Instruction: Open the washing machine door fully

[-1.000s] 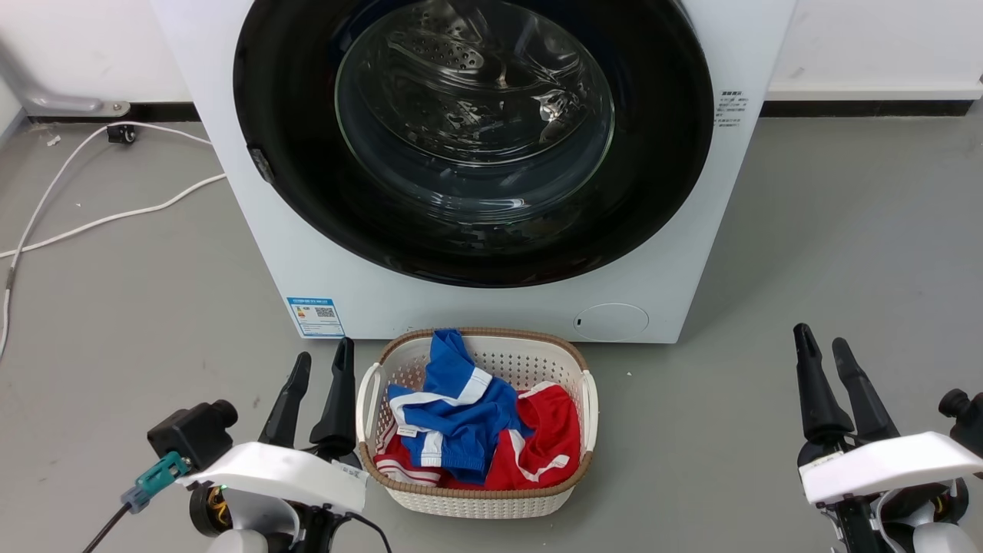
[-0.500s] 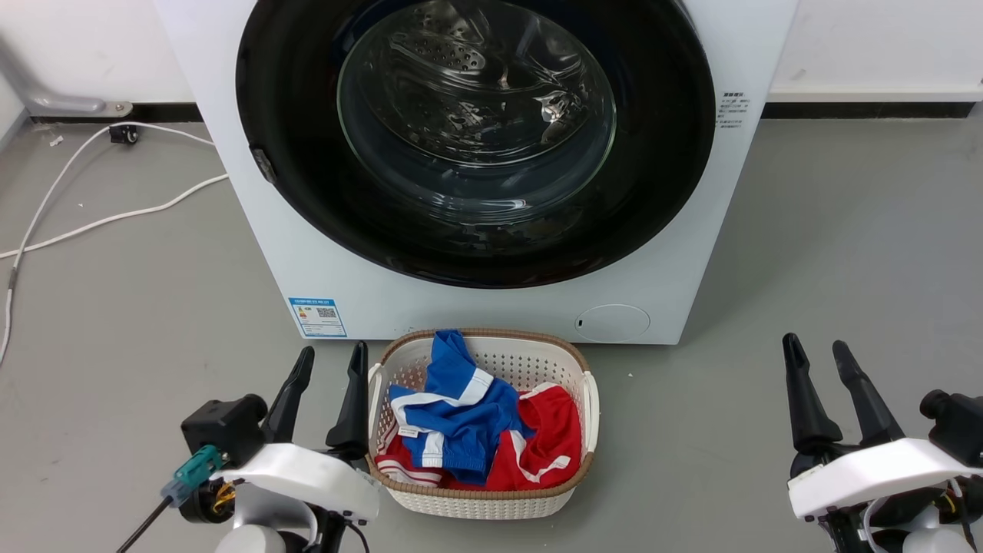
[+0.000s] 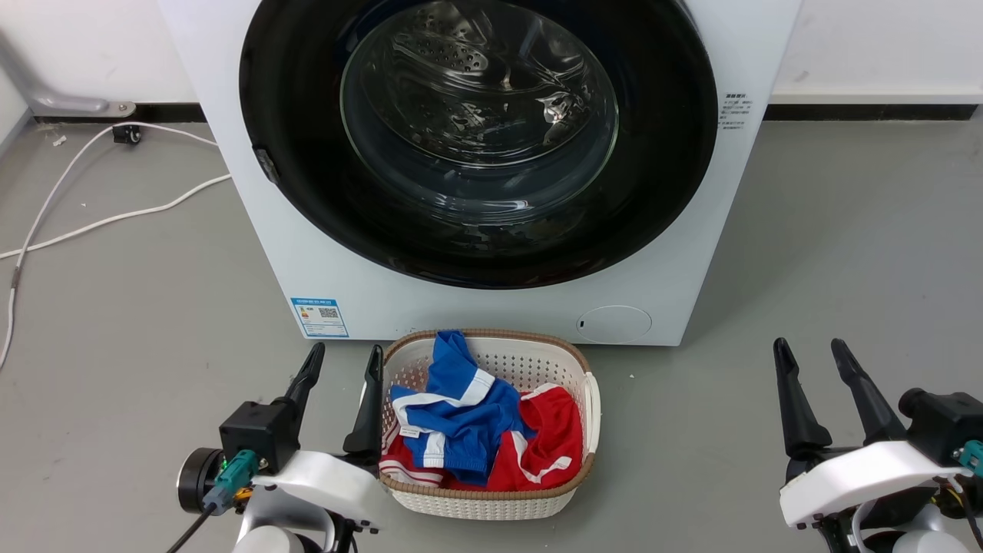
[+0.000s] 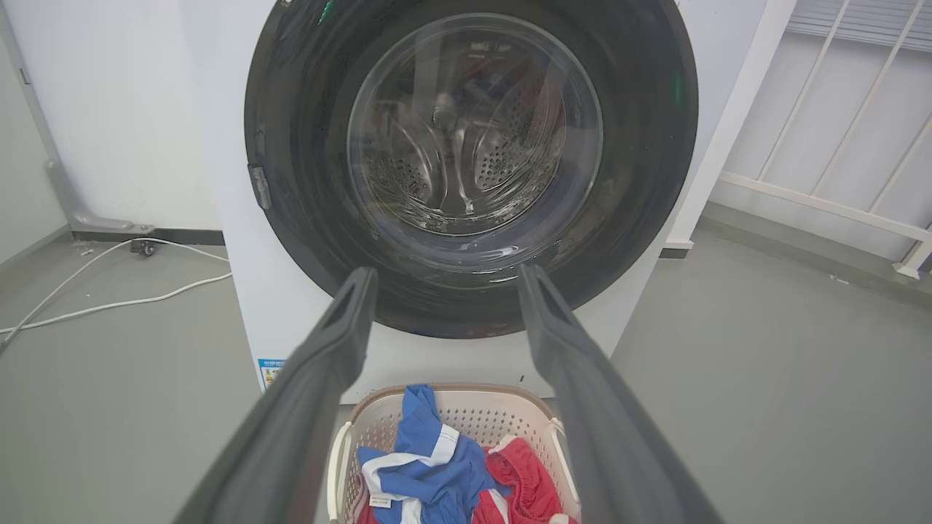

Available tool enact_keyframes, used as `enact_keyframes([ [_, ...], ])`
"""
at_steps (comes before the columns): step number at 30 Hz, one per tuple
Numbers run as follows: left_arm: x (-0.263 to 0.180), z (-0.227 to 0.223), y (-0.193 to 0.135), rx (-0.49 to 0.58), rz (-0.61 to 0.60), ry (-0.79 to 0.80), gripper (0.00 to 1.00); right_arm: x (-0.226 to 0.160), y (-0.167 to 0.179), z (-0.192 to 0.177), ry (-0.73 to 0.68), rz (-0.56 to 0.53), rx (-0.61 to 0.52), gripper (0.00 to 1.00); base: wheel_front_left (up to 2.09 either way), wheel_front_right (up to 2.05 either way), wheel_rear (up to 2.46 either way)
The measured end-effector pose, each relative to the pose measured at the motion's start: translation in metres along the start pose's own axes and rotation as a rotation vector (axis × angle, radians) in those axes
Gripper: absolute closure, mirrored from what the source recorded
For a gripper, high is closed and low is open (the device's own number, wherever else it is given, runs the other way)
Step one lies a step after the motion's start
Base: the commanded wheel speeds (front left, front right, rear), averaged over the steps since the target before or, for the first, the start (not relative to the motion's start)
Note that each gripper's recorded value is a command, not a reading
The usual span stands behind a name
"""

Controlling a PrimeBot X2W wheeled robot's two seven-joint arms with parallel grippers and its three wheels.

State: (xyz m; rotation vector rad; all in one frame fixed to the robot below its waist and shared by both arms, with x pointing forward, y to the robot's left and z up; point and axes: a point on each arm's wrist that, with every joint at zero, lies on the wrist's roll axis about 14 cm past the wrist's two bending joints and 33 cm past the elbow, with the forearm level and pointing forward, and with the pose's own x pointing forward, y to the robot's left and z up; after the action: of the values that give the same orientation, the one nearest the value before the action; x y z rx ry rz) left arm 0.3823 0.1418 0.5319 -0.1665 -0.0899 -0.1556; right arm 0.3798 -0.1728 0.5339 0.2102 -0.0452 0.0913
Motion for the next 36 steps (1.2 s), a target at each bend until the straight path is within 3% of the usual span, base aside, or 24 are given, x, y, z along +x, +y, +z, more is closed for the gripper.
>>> enact_keyframes([
  [10, 0.0000, 0.0010, -0.0024, 0.077, -0.010, -0.014, 0.00, -0.0010, 0.0005, 0.0019, 0.000, 0.003, -0.078, 0.00, 0.00, 0.00, 0.00],
  [36, -0.0009, 0.0029, -0.0090, 0.156, -0.051, -0.053, 0.00, -0.0044, -0.0036, 0.0059, -0.018, -0.006, -0.201, 0.00, 0.00, 0.00, 0.00],
])
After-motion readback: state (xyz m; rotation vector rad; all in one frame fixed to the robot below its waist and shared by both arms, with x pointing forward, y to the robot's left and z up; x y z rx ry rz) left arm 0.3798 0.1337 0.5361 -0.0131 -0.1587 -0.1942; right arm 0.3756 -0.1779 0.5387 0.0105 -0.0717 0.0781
